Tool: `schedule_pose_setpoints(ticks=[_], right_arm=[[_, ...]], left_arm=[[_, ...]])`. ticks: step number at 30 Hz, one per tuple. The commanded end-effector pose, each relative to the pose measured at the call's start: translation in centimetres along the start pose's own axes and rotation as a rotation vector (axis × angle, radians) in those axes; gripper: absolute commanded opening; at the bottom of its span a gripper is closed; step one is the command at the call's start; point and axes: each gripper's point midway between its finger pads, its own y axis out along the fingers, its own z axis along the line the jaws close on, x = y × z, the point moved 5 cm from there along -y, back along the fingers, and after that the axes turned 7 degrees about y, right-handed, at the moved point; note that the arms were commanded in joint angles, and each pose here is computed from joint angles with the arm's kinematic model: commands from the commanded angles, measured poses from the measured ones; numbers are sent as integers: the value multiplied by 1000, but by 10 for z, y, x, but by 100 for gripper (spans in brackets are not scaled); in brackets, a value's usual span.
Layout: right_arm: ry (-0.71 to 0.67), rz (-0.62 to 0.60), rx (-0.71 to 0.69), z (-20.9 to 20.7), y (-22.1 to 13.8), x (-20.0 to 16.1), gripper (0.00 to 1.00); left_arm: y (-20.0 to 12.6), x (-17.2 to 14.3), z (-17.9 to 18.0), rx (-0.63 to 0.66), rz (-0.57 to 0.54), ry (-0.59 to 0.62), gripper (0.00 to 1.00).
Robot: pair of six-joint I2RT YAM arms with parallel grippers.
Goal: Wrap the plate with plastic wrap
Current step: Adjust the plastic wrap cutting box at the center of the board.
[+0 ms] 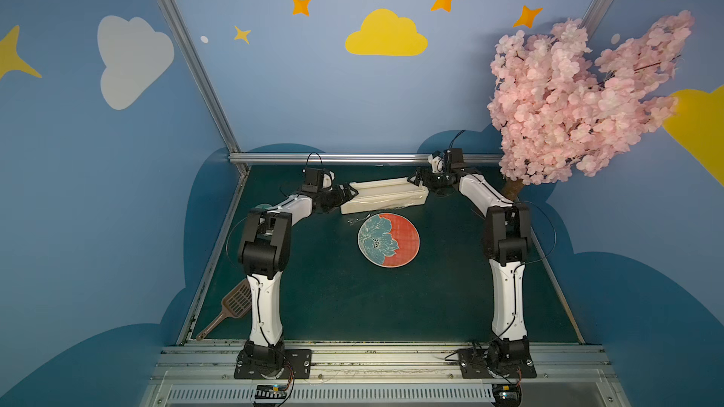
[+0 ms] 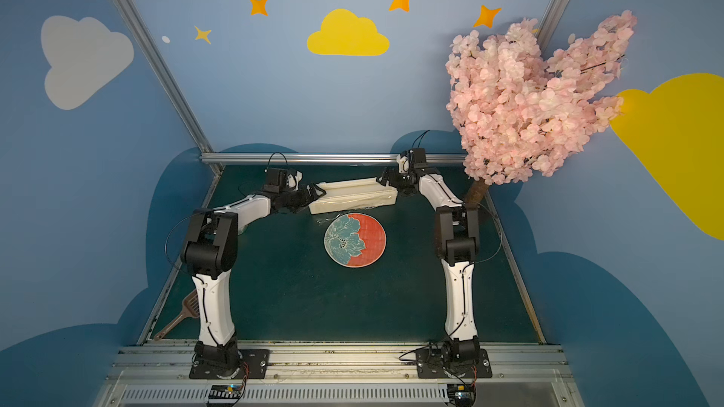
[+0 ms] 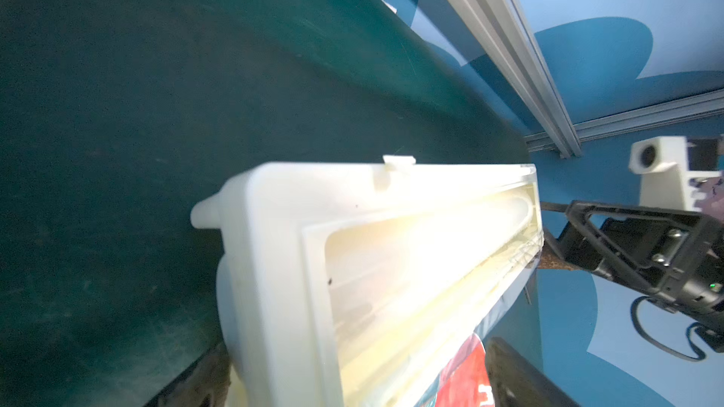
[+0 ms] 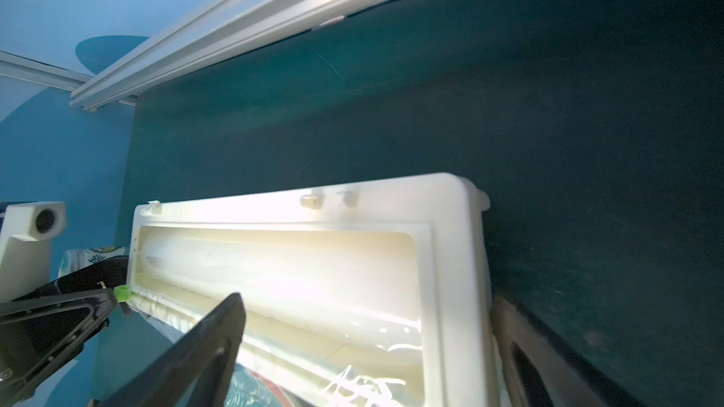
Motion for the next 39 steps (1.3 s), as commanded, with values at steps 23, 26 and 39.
schedule_pose_setpoints(ticks=[23,26,39], right_arm=[[-33,-4,144,35,-26,-47,98],[-30,-9,144,35,-29,-48,98],[18,-51,37,15,-56,-47,98]], left_arm=[[31,33,-18,-182,-38,2,95],[36,37,-22,-198,-29,1,94],[-12,39,-9,3,-82,35,96]])
